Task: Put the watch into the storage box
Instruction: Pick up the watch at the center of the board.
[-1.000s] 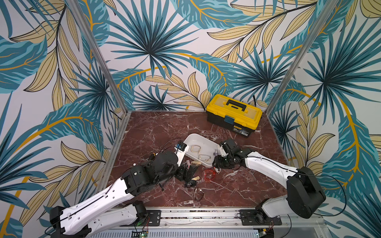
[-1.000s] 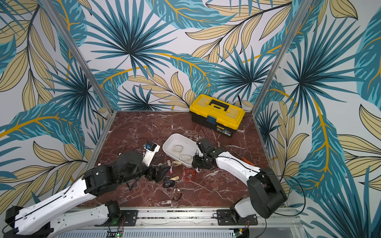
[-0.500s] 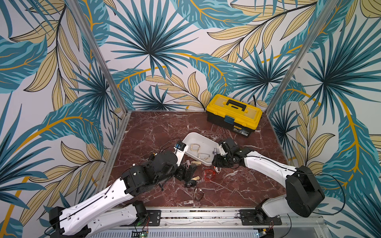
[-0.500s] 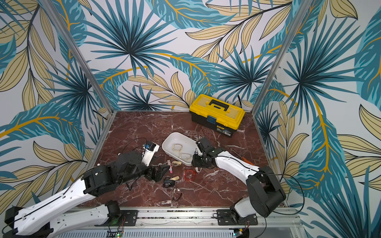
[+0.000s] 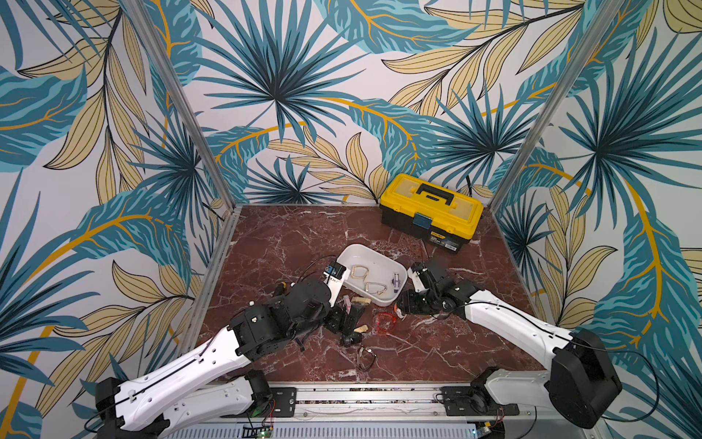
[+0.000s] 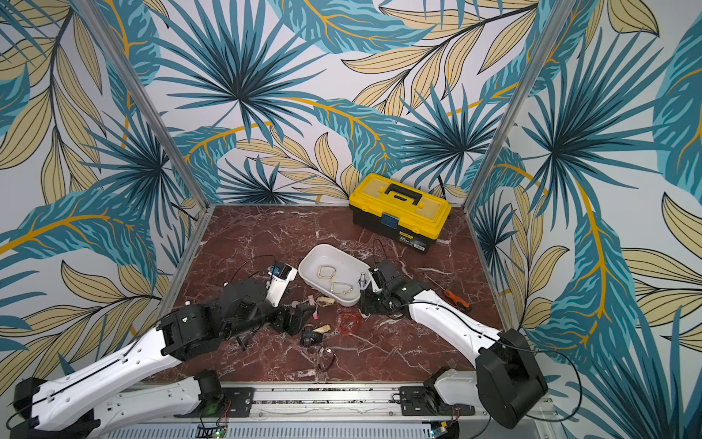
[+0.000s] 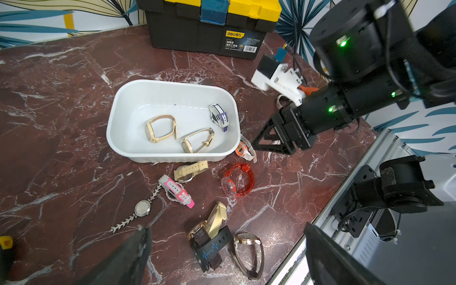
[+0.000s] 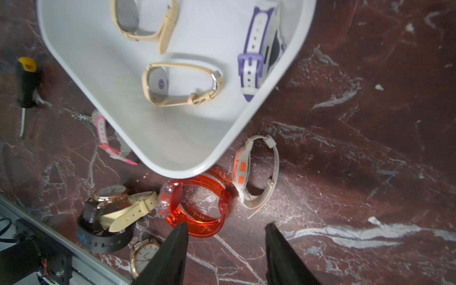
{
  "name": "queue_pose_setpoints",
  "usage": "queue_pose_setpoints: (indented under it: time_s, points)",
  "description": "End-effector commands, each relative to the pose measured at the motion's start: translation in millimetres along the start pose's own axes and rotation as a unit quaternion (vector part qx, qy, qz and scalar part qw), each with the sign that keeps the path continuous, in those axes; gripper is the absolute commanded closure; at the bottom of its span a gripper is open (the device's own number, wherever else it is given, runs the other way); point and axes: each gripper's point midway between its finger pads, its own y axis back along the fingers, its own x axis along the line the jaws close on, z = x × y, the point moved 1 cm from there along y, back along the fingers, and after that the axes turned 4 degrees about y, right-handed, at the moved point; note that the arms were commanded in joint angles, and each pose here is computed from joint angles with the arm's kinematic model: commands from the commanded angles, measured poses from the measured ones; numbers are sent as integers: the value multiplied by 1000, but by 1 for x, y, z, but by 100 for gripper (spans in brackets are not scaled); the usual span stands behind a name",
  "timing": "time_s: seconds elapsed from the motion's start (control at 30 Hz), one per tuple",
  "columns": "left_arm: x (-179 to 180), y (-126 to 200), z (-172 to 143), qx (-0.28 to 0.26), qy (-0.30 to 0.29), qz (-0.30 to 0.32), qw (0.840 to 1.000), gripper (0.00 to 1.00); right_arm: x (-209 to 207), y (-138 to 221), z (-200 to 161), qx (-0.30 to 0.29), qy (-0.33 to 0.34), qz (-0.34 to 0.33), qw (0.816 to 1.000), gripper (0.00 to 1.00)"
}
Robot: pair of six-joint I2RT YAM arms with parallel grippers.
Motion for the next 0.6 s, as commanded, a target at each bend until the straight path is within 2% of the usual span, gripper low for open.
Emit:
queue_pose_setpoints:
  time_s: [0.0, 0.57]
  points:
    - [-3, -2, -1, -3, -9, -9, 1000, 0, -6, -14, -7, 12, -2, -6, 1000, 48]
    - [0, -5, -4, 5, -12, -1, 1000, 0, -11, -56, 3, 40, 9, -29, 999, 53]
